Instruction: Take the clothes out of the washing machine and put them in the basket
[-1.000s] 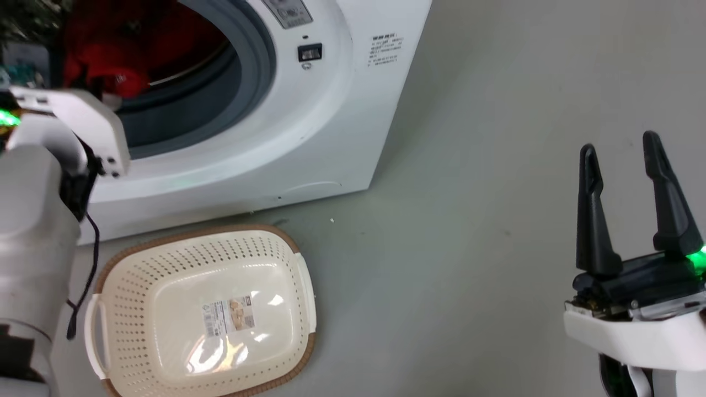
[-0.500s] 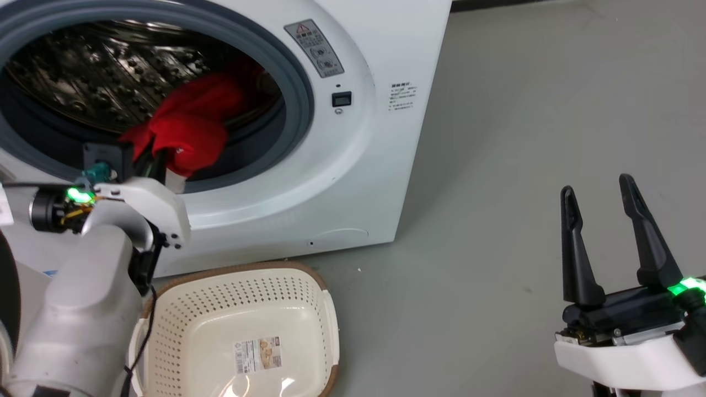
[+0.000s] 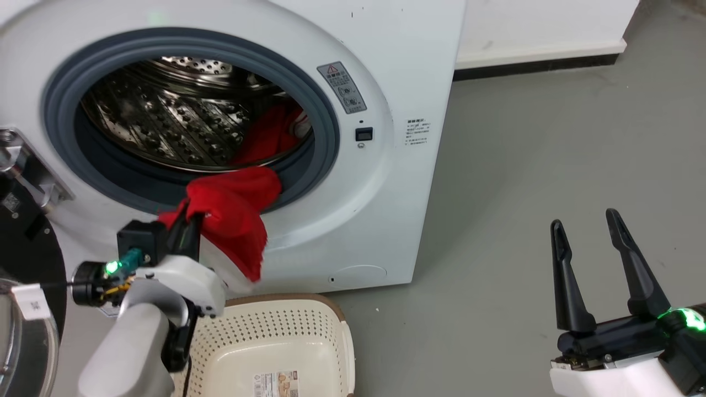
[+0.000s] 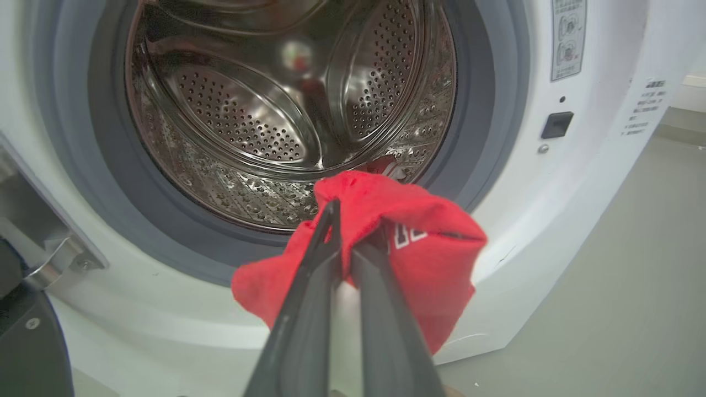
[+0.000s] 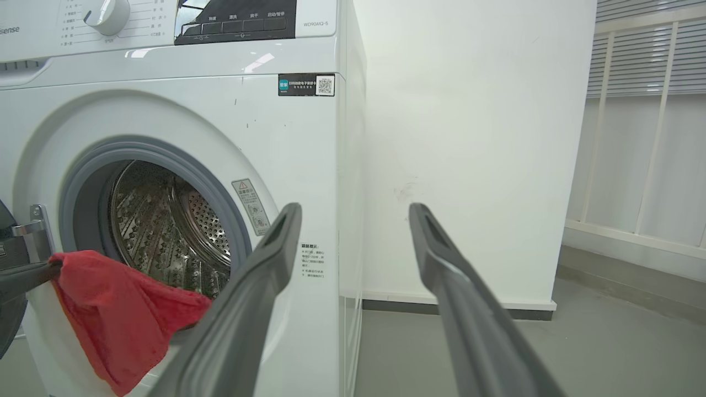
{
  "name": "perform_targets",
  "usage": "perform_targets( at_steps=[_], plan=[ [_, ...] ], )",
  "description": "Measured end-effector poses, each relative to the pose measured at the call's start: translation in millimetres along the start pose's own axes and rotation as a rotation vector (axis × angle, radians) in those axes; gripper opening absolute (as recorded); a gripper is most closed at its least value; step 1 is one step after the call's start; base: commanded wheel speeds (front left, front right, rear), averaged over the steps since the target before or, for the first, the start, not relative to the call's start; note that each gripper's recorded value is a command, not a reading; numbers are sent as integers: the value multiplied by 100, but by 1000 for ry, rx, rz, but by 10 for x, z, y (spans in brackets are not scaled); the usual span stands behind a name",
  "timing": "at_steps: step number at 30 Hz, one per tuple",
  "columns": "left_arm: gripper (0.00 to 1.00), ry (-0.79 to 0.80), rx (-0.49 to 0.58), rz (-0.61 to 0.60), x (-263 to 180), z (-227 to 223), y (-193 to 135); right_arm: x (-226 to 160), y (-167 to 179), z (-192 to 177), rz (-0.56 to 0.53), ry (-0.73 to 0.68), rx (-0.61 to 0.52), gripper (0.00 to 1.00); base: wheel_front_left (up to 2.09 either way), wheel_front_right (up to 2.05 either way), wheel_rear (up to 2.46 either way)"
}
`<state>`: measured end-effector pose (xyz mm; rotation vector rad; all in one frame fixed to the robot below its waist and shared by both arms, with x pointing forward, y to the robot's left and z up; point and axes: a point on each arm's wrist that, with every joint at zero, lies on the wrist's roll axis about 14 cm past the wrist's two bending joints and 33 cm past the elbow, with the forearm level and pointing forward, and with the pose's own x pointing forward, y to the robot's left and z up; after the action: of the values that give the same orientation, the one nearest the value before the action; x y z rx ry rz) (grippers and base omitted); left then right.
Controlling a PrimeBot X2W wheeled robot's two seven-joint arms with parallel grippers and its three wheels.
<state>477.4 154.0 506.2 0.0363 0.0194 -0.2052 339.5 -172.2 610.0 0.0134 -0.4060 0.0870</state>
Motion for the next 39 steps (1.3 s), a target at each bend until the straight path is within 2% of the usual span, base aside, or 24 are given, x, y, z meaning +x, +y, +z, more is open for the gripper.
perform_targets(
  at_steps=[11,19,24,39],
  plan=[
    [0,1,-27,-4,-484,-100,-140,-124,51,87,10,-13,5,100,0,0,0],
    [0,94,-59,-24,-703,-449,-274,-172,15,57,-5,1,11,100,0,0,0],
    [0,182,-85,-20,-742,-742,-285,-150,-2,-12,-10,21,11,100,0,0,0],
    [0,548,-179,5,-656,-1965,-275,283,-146,-399,-27,76,-13,100,0,0,0]
  ],
)
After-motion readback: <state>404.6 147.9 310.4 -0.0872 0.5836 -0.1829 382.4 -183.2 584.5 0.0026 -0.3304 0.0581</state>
